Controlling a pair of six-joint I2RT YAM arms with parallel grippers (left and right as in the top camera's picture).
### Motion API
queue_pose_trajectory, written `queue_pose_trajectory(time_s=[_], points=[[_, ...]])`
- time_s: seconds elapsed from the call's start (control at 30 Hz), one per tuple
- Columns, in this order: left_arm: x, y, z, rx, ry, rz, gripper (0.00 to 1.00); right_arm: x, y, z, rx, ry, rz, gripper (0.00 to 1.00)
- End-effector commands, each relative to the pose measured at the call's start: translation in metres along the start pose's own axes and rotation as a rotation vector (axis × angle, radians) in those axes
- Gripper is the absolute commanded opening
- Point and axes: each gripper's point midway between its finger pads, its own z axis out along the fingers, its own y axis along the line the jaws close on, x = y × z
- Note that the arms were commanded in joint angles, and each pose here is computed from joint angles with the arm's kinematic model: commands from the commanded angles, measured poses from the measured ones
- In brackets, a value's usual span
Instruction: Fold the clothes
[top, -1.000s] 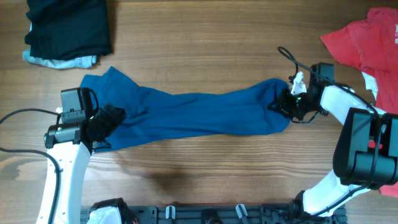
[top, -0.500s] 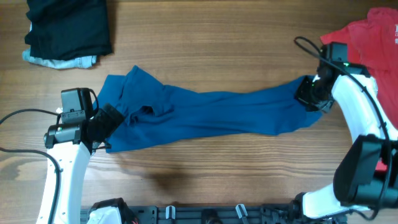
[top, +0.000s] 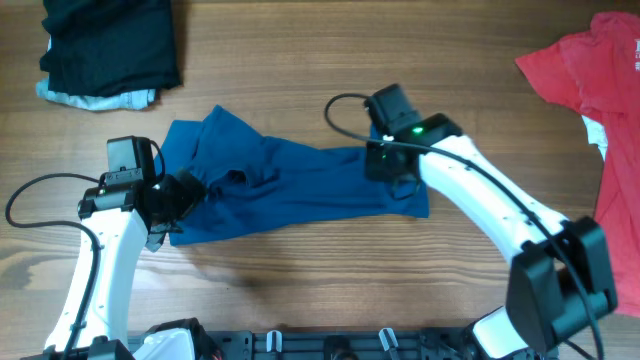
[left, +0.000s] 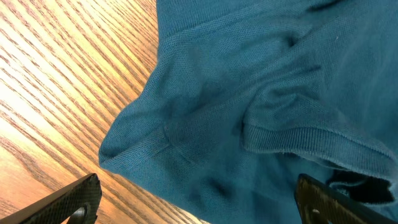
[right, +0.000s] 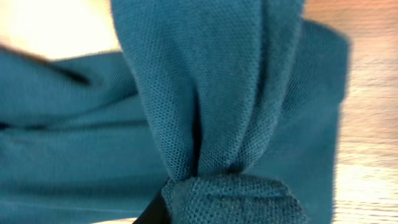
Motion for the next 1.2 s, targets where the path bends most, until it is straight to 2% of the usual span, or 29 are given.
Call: queue_pose_trajectory(time_s=[0.0,0.03,0.17,0.23,0.27,0.33,0.37,0.4,0.43,0.47,0.57,0.6,0.63,0.8,0.9,1.07,1.17], points=[[-0.003,-0.002,-0.001,0.009,-0.001,-0.01,1.0,0.007,0.006,0.017,0.017,0.044,0.013,0.43],[-0.003,-0.002,-0.001,0.009,-0.001,-0.01,1.0,0.008,0.007,0.018,0.016,0.053,0.012,0.58],[-0.004,-0.002,-0.001,0.008,-0.001,-0.01,1.0,-0.001,0.0,0.0,0.014,0.028,0.025,0.79],[-0.003,-0.002,-0.001,0.008,-0.001,-0.009,1.0,-0.016,-0.019,-0.02,0.036,0.003,0.072,0.95],[-0.003,-0.002,-0.001,0.008,0.0,-0.009,1.0,-0.022,-0.029,-0.027,0.043,-0.001,0.086,1.0],[-0.003,-0.001,-0.001,0.006,0.003,-0.004,1.0,-0.031,-0.063,-0.036,0.063,0.001,0.124,0.99],[-0.002,-0.001,-0.001,0.004,0.005,-0.003,1.0,-0.032,-0.077,-0.036,0.027,0.032,0.112,0.98],[-0.002,-0.001,-0.001,0.003,0.005,-0.003,1.0,-0.029,-0.071,-0.034,-0.092,0.075,0.063,0.87],[-0.002,-0.001,-0.001,0.004,0.005,-0.003,1.0,-0.026,-0.061,-0.034,-0.19,0.101,0.035,0.64],[-0.002,-0.001,-0.001,0.004,0.004,-0.003,1.0,-0.022,-0.049,-0.035,-0.283,0.127,0.023,0.53],[-0.002,-0.001,-0.001,0.004,0.006,-0.003,1.0,-0.005,-0.038,-0.026,-0.332,0.184,0.028,0.33],[-0.002,-0.001,-0.001,0.004,0.006,-0.003,1.0,0.006,-0.032,-0.018,-0.337,0.208,0.016,0.23],[-0.002,-0.001,-0.001,0.004,0.006,-0.003,1.0,0.016,-0.024,-0.014,-0.349,0.234,0.015,0.17],[-0.001,0.0,-0.001,-0.001,0.011,-0.004,1.0,0.054,0.005,0.011,-0.341,0.302,0.052,0.16],[0.001,0.002,-0.001,-0.006,0.017,-0.004,1.0,0.063,0.035,0.015,-0.456,0.293,0.003,0.18],[0.001,0.002,-0.001,-0.006,0.018,-0.004,1.0,0.047,0.096,-0.001,-0.658,0.202,-0.04,0.2],[0.001,0.002,-0.001,-0.007,0.018,-0.004,1.0,0.027,0.096,-0.018,-0.666,0.149,-0.075,0.16]])
